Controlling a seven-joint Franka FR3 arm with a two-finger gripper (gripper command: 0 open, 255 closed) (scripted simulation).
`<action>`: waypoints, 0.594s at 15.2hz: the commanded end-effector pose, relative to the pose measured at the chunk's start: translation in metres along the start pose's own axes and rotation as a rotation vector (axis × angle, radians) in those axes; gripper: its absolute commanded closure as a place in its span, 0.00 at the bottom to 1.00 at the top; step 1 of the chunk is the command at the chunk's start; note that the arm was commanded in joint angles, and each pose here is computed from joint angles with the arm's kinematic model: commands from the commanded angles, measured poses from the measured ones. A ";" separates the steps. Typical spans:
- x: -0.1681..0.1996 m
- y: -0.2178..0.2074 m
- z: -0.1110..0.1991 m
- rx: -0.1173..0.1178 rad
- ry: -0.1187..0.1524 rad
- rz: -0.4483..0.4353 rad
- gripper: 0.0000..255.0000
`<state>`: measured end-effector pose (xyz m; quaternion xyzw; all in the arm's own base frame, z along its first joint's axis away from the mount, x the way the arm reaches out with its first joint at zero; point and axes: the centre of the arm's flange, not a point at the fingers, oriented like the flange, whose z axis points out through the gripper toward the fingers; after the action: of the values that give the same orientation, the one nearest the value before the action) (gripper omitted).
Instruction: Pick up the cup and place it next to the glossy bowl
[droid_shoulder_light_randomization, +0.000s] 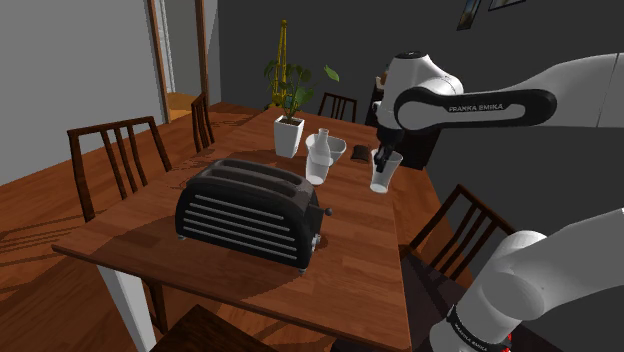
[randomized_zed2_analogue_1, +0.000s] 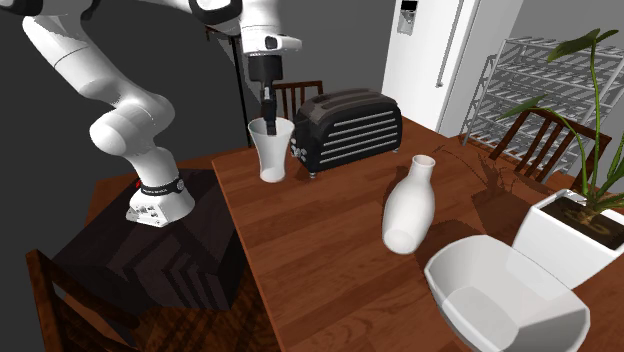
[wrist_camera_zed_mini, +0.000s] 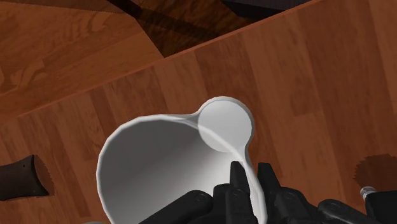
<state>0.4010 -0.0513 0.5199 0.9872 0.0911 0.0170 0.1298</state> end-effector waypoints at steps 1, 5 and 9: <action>-0.001 0.003 -0.011 0.000 0.000 0.000 1.00; 0.000 0.008 -0.031 0.000 0.000 0.000 1.00; 0.006 0.024 -0.043 0.000 0.000 0.000 1.00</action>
<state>0.4039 -0.0562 0.5638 0.9872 0.0912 0.0172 0.1297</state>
